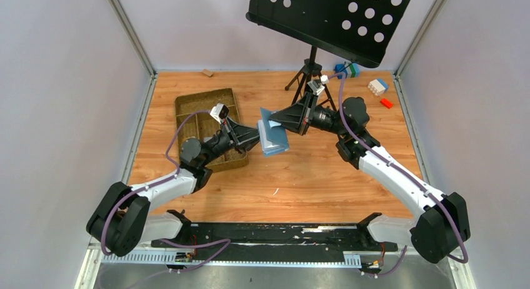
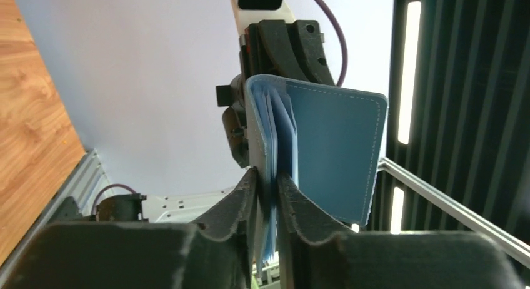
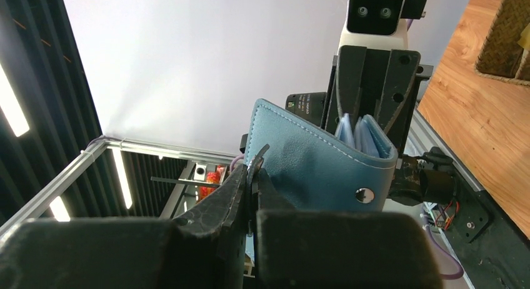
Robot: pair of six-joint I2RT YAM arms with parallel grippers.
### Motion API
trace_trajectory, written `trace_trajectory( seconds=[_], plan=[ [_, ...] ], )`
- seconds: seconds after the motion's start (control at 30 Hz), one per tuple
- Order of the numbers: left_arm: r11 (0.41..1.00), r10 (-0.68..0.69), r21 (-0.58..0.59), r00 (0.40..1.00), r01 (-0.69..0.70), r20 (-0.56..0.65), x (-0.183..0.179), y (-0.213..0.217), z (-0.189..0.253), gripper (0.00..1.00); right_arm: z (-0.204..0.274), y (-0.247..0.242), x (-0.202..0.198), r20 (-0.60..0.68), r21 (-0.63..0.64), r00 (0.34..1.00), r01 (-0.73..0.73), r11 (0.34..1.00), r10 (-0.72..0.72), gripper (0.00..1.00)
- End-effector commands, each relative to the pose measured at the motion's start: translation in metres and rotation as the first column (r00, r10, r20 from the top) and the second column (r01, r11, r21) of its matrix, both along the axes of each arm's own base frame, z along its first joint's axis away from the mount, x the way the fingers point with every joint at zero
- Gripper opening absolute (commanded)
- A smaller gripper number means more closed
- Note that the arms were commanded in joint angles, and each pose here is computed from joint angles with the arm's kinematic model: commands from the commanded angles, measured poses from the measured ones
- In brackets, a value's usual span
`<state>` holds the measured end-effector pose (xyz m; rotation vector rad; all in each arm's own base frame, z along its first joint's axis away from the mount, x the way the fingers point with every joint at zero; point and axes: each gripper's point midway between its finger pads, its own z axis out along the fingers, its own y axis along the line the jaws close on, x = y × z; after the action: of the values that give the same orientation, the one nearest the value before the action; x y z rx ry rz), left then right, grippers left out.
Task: Take the credit cards out of the card holder
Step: Remove the credit card from the card holder.
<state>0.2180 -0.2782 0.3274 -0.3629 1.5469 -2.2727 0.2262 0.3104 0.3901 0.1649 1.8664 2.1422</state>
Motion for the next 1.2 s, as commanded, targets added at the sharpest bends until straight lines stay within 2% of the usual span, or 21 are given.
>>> trace_trajectory(
  seconds=[0.0,0.03,0.1,0.17,0.23,0.3,0.37,0.47,0.57,0.67,0.77,0.83,1.07,1.17],
  plan=[
    [0.999,-0.013,0.047,0.997,0.009,0.073,-0.011,0.000,0.009,0.17,0.008,-0.005,-0.006,0.051,0.010,0.999,0.008,1.000,-0.009,0.00],
    [0.997,-0.013,0.078,0.996,0.006,0.085,-0.011,-0.001,0.007,0.11,0.005,-0.005,-0.007,0.051,-0.006,0.999,0.007,1.000,-0.006,0.02],
    [0.984,-0.011,0.177,0.998,0.001,0.058,-0.009,-0.005,-0.008,0.07,-0.006,-0.006,-0.007,0.050,-0.065,0.999,0.013,0.998,-0.009,0.08],
    [0.948,-0.001,0.317,0.999,-0.012,0.042,-0.007,-0.007,-0.027,0.02,-0.024,-0.009,-0.004,0.047,-0.155,0.999,0.033,0.987,-0.025,0.21],
    [0.868,0.029,0.495,0.999,-0.035,0.021,-0.005,-0.002,-0.053,0.00,-0.053,-0.017,-0.003,0.013,-0.295,0.999,0.049,0.954,-0.047,0.35],
    [0.759,0.060,0.649,0.998,-0.050,0.007,-0.004,0.010,-0.079,0.00,-0.080,-0.024,-0.002,0.036,-0.422,0.998,0.065,0.904,-0.055,0.44],
    [0.702,0.065,0.712,0.998,-0.027,-0.025,-0.006,0.015,-0.095,0.00,-0.098,-0.029,-0.005,0.053,-0.488,0.998,0.058,0.871,-0.036,0.57],
    [0.672,0.056,0.741,0.996,0.014,-0.069,-0.009,0.014,-0.107,0.00,-0.122,-0.031,-0.011,0.082,-0.559,0.997,0.053,0.827,-0.008,0.78],
    [0.581,0.054,0.814,0.996,0.029,-0.074,-0.012,0.016,-0.117,0.00,-0.140,-0.029,-0.018,0.106,-0.627,0.994,0.036,0.778,0.040,0.88],
    [0.511,0.049,0.858,0.995,0.046,-0.083,-0.013,0.016,-0.124,0.00,-0.153,-0.024,-0.025,0.141,-0.697,0.985,0.029,0.716,0.097,0.91],
    [0.491,0.041,0.869,0.994,0.064,-0.097,-0.015,0.010,-0.127,0.00,-0.158,-0.019,-0.030,0.203,-0.741,0.969,0.060,0.669,0.138,0.93],
    [0.481,0.037,0.874,0.994,0.069,-0.099,-0.016,0.007,-0.128,0.00,-0.164,-0.016,-0.034,0.200,-0.758,0.967,0.050,0.651,0.159,0.94],
    [0.500,0.064,0.861,0.988,0.092,-0.142,-0.020,0.002,-0.129,0.00,-0.180,0.000,-0.048,0.158,-0.762,0.961,-0.028,0.648,0.227,0.84],
    [0.519,0.072,0.850,0.985,0.095,-0.155,-0.021,0.001,-0.130,0.00,-0.189,0.003,-0.053,0.143,-0.791,0.958,-0.040,0.611,0.248,0.82]
  ],
)
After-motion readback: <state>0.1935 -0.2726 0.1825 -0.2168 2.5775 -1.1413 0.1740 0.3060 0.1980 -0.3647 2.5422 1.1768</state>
